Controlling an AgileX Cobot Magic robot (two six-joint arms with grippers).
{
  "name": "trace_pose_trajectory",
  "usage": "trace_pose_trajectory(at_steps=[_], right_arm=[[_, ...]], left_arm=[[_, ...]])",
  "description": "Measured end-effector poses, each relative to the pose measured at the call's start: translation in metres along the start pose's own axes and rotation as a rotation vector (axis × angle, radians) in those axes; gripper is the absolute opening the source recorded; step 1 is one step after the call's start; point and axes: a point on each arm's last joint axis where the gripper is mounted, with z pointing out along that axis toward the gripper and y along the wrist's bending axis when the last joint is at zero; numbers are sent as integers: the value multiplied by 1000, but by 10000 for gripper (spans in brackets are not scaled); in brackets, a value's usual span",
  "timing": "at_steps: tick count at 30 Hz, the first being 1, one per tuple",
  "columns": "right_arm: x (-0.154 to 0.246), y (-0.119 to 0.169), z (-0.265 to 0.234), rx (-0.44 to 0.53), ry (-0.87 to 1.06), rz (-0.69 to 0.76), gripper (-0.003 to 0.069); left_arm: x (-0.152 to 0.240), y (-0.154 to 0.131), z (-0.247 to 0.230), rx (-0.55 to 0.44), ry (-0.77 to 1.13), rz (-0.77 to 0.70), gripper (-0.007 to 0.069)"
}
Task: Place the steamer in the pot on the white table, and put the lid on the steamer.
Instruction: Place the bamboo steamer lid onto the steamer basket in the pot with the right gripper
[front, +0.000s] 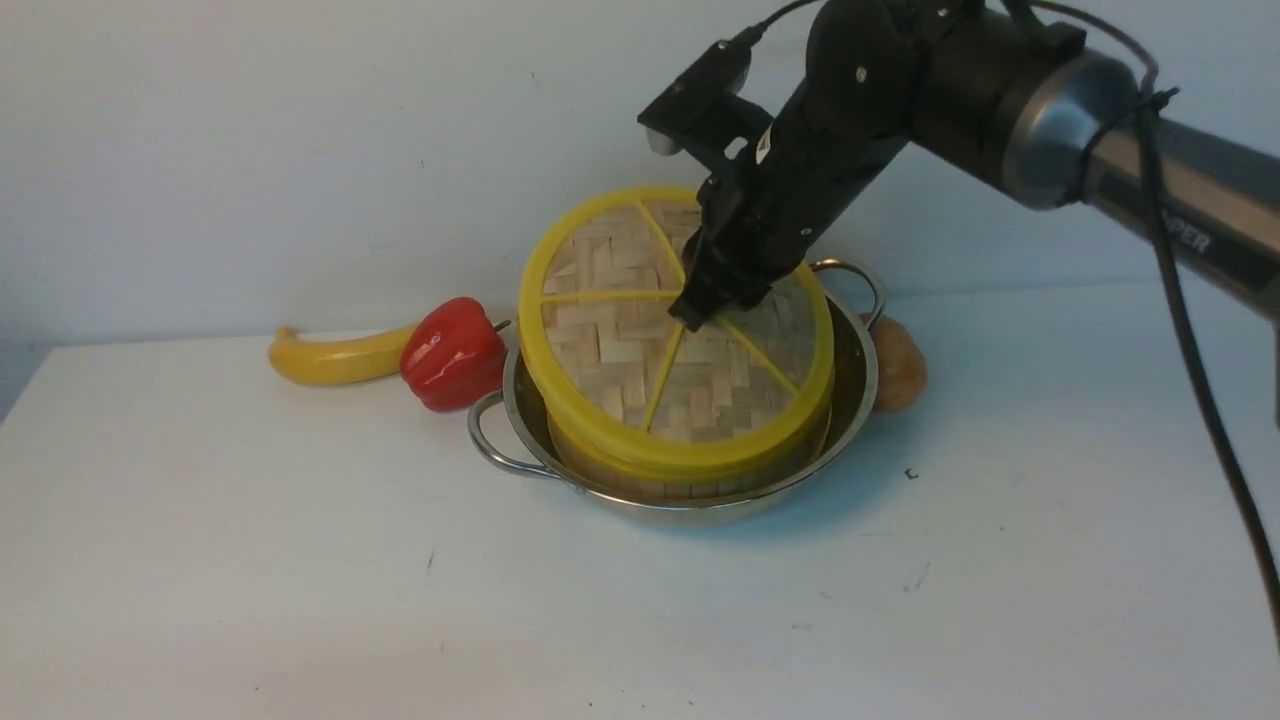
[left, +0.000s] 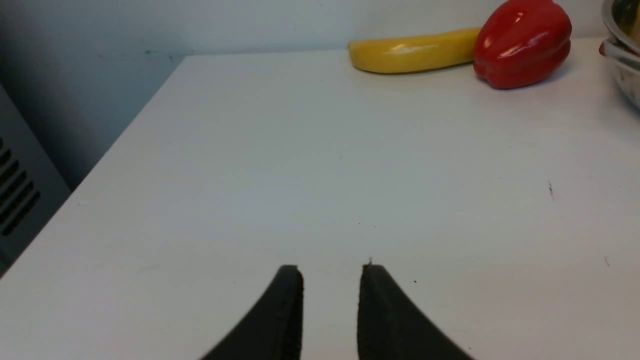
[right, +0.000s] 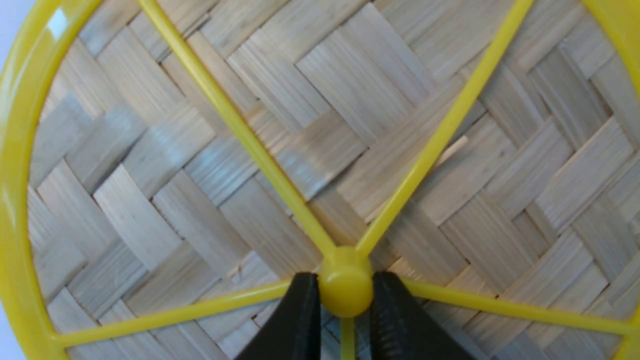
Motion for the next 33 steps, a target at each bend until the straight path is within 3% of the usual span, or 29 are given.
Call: trace_pose_trajectory(at_steps=[15,33], right_arm=[[5,-3,32,10,-6,-5,138],[0,-5,32,28,-61,-15,138]], left_arm=[[0,0,0,0,0,0,157],[0,0,0,0,0,0,157]])
